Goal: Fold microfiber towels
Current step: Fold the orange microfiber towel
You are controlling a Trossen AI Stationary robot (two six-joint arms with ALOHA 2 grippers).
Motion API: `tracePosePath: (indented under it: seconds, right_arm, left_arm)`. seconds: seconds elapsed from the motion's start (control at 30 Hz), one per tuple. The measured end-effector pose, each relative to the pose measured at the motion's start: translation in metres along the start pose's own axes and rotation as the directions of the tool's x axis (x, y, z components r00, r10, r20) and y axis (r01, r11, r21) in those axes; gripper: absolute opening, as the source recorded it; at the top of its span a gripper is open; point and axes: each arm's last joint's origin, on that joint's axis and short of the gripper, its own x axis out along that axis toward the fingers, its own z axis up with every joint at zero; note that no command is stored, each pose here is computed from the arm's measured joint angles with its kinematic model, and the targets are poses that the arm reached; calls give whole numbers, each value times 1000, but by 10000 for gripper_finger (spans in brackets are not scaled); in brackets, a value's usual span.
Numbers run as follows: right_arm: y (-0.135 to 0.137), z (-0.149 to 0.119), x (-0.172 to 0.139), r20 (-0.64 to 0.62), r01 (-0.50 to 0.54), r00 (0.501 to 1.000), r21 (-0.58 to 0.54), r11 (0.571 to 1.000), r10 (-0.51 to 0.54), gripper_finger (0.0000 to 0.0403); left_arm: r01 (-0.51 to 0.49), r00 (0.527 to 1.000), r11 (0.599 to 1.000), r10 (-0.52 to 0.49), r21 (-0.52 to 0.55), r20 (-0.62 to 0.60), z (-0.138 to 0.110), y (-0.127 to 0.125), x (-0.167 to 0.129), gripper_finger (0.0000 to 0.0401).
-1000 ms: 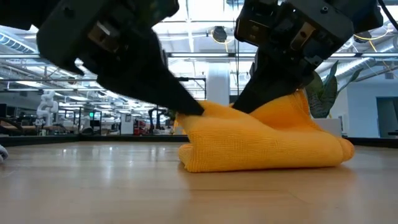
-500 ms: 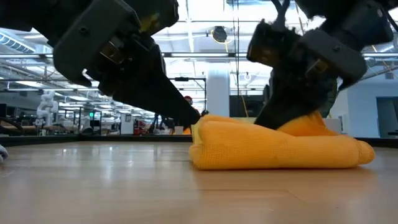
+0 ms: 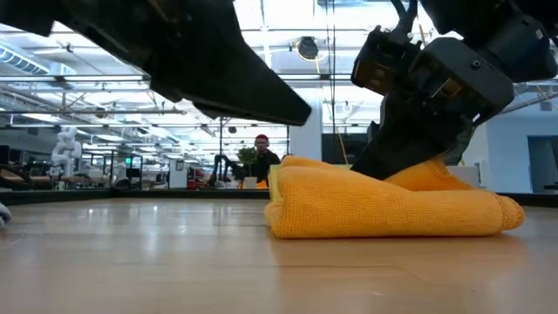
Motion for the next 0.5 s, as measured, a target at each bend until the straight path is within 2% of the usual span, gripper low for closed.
tracePosePath:
  seconds: [0.07,0.3,0.5]
  right_arm:
    - [0,0,0,3,-2,1000,1,1000,2,116]
    - [0,0,0,-1,0,1000,-2,1000,0,116]
    - [0,1,-2,-4,1,1000,-33,999,-1,116]
  left_arm:
    - [7,1000,1000,-7,-1,-7,1,5,3,51]
    - [-80,995,996,77,-42,-64,-13,29,22,51]
    - [-144,971,984,119,-109,-210,-34,42,33,51]
